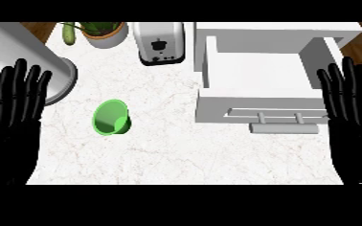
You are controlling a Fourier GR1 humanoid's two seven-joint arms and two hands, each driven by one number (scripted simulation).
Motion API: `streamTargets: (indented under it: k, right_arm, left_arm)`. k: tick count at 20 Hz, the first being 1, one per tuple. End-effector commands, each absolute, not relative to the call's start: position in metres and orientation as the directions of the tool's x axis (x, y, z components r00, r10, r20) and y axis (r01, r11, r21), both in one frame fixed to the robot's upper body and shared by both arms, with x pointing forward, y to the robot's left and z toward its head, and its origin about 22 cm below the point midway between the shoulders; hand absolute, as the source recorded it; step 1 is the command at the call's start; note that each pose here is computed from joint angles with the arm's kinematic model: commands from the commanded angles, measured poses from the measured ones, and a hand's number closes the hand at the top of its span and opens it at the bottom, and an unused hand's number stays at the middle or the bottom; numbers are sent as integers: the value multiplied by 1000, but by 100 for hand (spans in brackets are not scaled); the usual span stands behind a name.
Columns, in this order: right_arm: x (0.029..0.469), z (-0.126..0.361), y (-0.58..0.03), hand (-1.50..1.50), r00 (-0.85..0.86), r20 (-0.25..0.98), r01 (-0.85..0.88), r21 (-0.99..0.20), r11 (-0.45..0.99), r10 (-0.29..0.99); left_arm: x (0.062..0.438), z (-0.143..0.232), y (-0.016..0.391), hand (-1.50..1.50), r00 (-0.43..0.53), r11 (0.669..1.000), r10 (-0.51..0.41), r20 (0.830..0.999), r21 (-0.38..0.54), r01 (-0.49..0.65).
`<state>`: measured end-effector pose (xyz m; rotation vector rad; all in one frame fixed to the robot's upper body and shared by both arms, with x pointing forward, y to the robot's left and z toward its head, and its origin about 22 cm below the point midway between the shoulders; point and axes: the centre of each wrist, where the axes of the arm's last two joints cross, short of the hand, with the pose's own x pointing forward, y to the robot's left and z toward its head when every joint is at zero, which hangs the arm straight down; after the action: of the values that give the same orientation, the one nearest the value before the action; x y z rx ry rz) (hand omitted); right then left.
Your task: Pick up the cup, place it into the drawer and close the drawer
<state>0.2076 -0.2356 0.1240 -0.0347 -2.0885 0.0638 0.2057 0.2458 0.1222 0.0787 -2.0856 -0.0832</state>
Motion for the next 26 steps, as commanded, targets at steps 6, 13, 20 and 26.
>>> streamTargets:
  k: [6,13,20,26]
  right_arm:
    - [202,124,-237,-150,-525,847,-14,-104,994,81]
    - [232,109,-241,-150,-383,922,-180,-139,974,60]
    - [257,123,-235,-150,-388,920,-160,-122,979,51]
    - [281,128,-251,-150,-422,904,-169,-159,973,74]
  left_arm:
    - [213,131,267,-150,-512,917,98,853,123,380]
    - [248,90,285,-150,-242,934,236,941,-151,325]
    - [262,46,317,-150,-180,959,156,971,-106,261]
    - [263,3,317,-150,-123,960,143,982,-108,257]
